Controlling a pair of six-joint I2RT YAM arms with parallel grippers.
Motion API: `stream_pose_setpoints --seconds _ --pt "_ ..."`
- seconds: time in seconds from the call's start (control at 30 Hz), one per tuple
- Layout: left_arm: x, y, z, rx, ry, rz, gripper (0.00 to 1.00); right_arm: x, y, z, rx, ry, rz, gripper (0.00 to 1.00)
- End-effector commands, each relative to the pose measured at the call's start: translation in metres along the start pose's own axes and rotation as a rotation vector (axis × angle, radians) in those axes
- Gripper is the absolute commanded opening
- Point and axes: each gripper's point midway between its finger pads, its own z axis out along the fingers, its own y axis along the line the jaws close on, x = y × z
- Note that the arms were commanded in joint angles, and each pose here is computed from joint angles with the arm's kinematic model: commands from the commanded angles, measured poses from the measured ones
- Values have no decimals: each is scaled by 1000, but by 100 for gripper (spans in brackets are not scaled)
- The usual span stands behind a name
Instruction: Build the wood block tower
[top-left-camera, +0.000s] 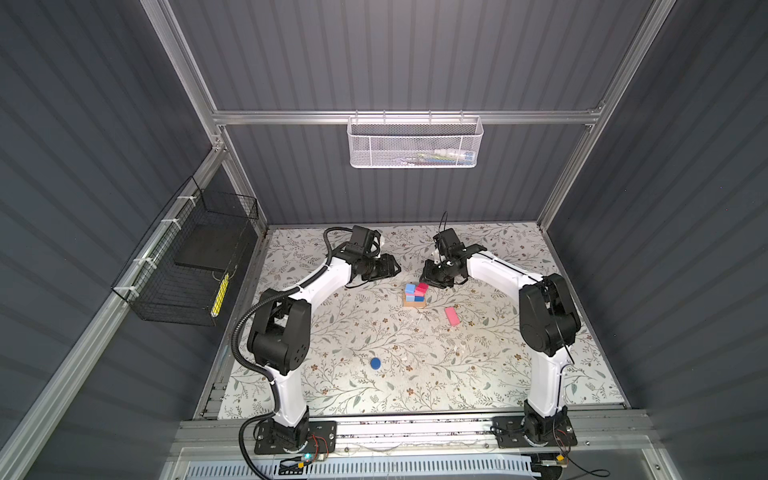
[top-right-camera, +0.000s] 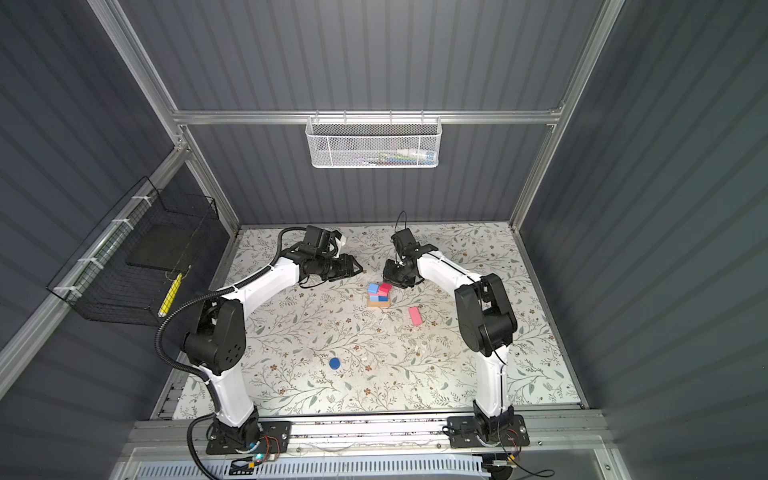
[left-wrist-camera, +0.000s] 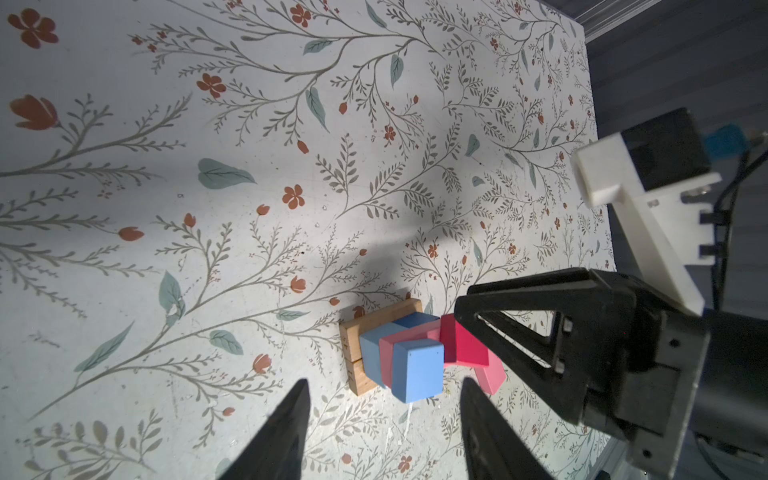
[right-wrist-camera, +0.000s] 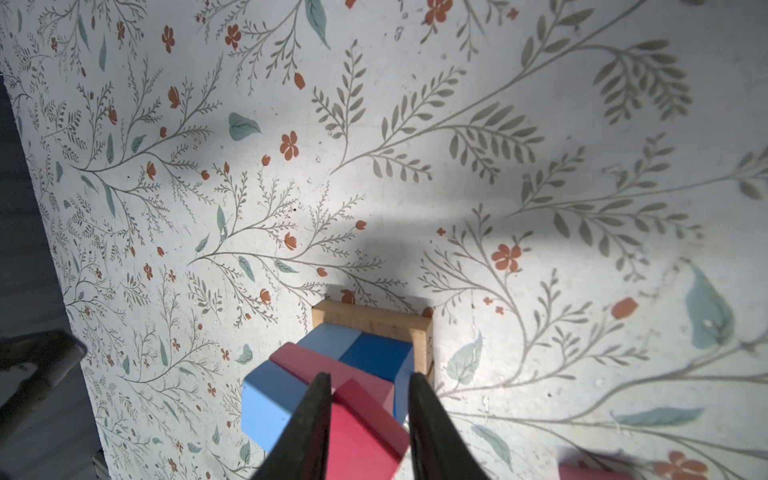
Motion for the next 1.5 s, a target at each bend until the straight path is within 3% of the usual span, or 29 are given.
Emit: stream_pose_setpoints --seconds 0.0,0.47,0.8,1.2,1.47 --pt "-5 0 0 -7 1 15 58 -2 7 -14 -23 -21 2 33" --pt "-4 1 1 -8 3 14 58 -3 6 -20 -15 -38 3 38" --pt "3 0 2 4 36 12 36 -13 9 -52 -10 -133 -2 48" --pt "24 -25 22 -11 117 111 46 7 -4 -51 -54 -155 62 47" --pt "35 -23 39 -24 174 111 47 8 -6 -42 -82 -146 85 49"
